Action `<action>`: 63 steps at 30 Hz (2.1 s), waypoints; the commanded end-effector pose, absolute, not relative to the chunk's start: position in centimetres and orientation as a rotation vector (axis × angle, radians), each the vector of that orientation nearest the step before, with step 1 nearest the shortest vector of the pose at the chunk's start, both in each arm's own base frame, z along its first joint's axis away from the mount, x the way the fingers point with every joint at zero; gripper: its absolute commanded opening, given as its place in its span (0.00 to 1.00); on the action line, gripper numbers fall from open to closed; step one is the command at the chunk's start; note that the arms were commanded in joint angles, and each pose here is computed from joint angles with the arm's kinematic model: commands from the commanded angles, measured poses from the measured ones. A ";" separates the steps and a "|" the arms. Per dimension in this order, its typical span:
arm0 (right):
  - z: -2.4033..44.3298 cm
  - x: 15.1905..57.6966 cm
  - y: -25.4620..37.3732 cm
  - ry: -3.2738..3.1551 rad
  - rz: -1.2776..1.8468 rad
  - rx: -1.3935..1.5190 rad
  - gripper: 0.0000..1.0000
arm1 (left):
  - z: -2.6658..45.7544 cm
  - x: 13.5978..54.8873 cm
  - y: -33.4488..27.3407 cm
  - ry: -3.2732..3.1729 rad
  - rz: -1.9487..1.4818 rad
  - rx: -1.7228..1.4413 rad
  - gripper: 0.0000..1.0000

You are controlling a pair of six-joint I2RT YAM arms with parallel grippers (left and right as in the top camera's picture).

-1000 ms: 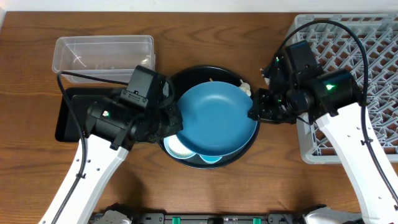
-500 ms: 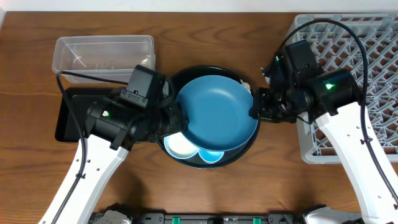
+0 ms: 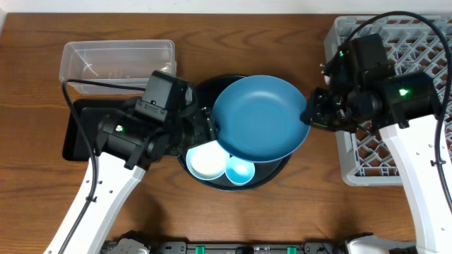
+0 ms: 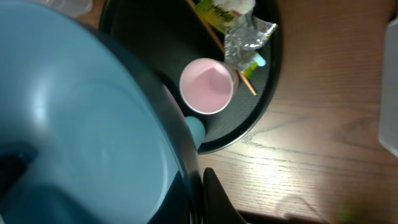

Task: Sort waste into correct bins and load items into the dishwasher rack
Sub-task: 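Carry the blue plate with the right gripper toward the dish rack, then lower the blue plate upright into the rack and open the right gripper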

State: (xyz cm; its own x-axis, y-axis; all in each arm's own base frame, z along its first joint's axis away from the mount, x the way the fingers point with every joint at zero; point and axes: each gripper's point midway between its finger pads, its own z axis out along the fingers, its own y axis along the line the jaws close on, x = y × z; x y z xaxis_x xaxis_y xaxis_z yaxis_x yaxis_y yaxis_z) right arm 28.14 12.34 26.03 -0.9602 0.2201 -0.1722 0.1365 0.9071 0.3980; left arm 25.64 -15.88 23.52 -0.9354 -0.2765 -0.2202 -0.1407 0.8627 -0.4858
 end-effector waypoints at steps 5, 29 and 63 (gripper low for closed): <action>26.0 30.2 3.8 2.756 0.136 0.502 0.01 | 29.0 28.2 -14.3 2.487 -0.733 -0.317 0.86; 27.6 33.2 -7.3 2.485 -0.112 0.851 0.01 | 27.9 27.0 -6.2 2.458 -0.360 -0.587 0.98; 37.1 37.2 -34.1 1.639 -1.769 1.032 0.01 | 25.6 23.3 -5.2 2.626 -0.266 -0.626 0.98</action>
